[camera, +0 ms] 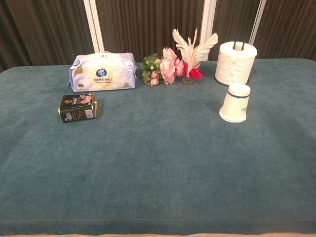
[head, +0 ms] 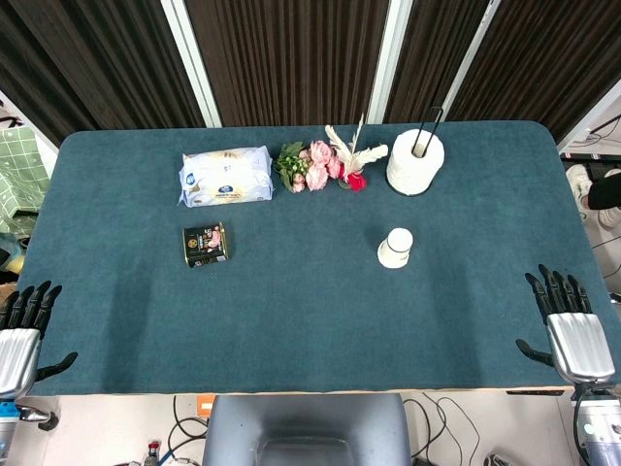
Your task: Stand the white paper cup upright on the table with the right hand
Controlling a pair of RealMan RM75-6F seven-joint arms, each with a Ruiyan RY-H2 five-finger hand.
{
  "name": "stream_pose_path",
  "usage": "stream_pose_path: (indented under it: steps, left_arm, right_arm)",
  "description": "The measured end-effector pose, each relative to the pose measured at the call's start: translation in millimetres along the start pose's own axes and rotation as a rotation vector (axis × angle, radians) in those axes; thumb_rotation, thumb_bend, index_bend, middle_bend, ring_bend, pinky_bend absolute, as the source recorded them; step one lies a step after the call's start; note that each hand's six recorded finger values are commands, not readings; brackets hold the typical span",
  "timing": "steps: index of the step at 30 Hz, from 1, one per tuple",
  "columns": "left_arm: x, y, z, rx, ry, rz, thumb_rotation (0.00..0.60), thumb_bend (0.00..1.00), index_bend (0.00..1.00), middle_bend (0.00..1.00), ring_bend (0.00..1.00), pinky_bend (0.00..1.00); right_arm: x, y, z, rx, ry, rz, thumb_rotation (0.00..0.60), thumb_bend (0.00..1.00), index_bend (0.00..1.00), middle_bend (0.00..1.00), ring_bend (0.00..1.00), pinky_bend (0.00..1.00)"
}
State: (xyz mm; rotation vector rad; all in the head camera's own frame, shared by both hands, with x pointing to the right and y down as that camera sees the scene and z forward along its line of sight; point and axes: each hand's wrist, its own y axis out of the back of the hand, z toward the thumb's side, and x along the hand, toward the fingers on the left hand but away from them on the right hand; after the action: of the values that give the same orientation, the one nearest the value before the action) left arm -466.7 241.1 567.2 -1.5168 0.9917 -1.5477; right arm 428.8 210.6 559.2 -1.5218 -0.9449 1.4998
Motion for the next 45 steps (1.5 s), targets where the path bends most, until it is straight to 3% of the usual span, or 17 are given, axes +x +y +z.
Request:
stream_pose_path:
  steps: [13,18,27,37,45]
  left_arm:
    - [-0.2,0.1,-0.1,0.001,0.000,0.000,0.599,0.00,0.00,0.00,0.00,0.00]
    - [0.2,-0.9,-0.8,0.000,0.000,-0.008,0.599,0.00,0.00,0.00,0.00,0.00]
    - [2.0,-1.6,-2.6,0.003,0.008,-0.017,0.599,0.00,0.00,0.00,0.00,0.00]
    - [2.2,-2.0,-7.6,0.005,0.025,-0.033,0.599,0.00,0.00,0.00,0.00,0.00]
    - [1.1,-0.7,-8.0,0.002,0.026,-0.038,0.599,0.00,0.00,0.00,0.00,0.00]
  right_arm:
    - [-0.4,0.0,0.3,-0.001,0.001,0.000,0.599,0.00,0.00,0.00,0.00,0.00]
    - [-14.4,-3.6,9.7,-0.021,0.028,0.026,0.600,0.00,0.00,0.00,0.00,0.00]
    - [-80.4,-11.9,50.6,-0.110,0.114,0.103,0.600,0.00,0.01,0.02,0.01,0.05]
    - [-166.6,-38.3,103.0,-0.179,0.163,0.198,0.600,0.00,0.02,0.08,0.04,0.11]
    - [-190.9,-57.6,125.2,-0.195,0.163,0.243,0.600,0.01,0.07,0.08,0.03,0.13]
